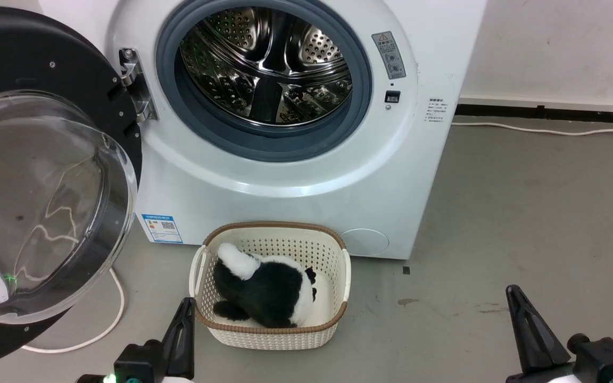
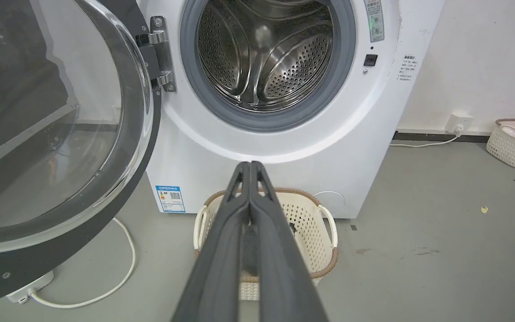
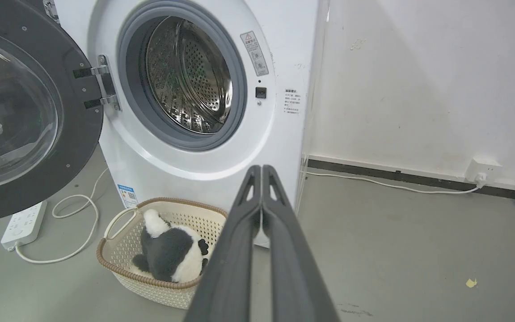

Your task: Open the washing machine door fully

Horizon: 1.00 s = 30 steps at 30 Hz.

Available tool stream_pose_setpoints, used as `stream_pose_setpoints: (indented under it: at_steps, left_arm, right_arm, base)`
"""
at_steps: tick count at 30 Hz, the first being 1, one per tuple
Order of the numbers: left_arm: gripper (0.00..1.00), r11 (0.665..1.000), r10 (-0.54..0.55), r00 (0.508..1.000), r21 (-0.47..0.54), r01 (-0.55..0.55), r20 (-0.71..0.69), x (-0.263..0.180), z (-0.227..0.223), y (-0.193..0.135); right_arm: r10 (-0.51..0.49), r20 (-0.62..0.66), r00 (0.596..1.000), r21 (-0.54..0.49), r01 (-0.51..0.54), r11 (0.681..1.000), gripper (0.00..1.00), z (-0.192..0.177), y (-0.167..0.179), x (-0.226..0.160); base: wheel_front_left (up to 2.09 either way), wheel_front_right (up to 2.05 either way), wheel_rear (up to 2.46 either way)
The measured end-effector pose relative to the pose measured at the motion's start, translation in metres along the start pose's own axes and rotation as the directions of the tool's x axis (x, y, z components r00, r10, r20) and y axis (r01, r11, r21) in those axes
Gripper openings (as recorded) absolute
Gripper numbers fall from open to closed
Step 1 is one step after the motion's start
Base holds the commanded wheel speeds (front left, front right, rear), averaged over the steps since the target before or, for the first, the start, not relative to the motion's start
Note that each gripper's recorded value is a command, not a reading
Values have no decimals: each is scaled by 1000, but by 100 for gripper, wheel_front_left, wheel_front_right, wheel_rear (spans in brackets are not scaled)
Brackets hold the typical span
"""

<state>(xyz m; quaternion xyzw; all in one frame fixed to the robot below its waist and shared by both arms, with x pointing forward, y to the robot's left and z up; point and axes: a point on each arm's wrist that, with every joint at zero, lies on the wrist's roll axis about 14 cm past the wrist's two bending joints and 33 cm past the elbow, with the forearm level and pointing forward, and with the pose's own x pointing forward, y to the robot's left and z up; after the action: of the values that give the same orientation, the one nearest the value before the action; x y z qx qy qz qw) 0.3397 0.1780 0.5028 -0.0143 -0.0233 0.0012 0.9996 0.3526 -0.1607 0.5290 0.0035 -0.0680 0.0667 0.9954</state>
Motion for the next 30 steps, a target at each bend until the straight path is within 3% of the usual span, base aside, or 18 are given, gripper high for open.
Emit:
stream_pose_setpoints:
  at_steps: [30]
  left_arm:
    - [0,1000,-4,1000,20,4,-19,8,4,-1]
  right_arm:
    - [1,-46,999,-10,-1,1000,0,-4,0,3]
  base:
    - [0,0,0]
